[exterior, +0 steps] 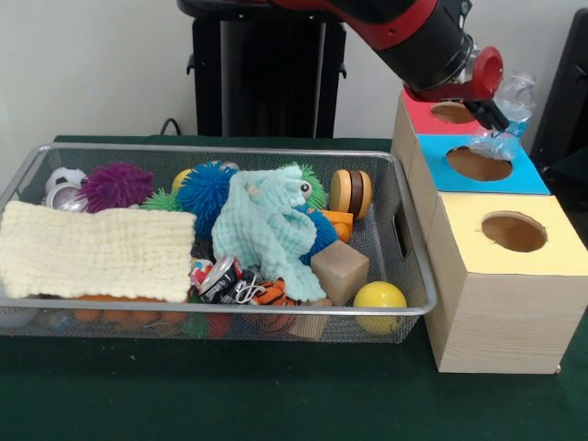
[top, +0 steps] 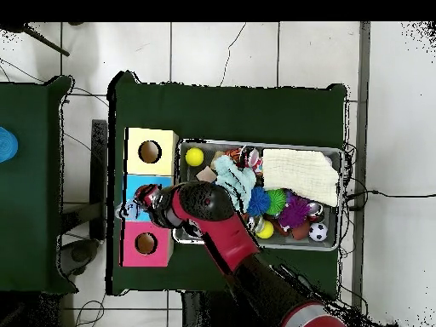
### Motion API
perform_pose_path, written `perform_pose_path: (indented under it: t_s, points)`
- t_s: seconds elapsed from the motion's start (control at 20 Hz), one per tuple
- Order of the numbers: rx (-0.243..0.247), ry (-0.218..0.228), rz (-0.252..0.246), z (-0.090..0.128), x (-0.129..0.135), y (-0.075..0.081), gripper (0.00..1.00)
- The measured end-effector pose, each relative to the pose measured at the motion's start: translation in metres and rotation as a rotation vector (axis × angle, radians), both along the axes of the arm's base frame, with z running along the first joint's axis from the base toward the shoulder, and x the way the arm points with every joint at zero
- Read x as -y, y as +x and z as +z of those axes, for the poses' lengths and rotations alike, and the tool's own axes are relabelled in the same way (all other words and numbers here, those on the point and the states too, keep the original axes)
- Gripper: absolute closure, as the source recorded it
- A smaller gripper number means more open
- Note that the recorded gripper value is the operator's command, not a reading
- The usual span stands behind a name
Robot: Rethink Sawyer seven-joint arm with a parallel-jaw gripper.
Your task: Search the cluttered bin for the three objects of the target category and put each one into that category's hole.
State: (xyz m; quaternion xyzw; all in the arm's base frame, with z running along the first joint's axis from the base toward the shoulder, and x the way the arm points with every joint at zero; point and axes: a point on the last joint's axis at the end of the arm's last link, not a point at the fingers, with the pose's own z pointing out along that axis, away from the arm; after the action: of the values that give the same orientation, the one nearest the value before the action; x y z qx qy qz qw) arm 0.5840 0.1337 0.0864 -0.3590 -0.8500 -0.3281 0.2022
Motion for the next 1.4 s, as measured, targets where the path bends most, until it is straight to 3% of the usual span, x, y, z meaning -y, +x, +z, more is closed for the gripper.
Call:
perform_pose_path:
  t_s: [0.75,1.4]
  points:
    - [0.021,-0.004,0.100,-0.008,-0.001,-0.018,1.00]
    - [0.049,-0.002,0.146,-0.006,-0.004,-0.019,1.00]
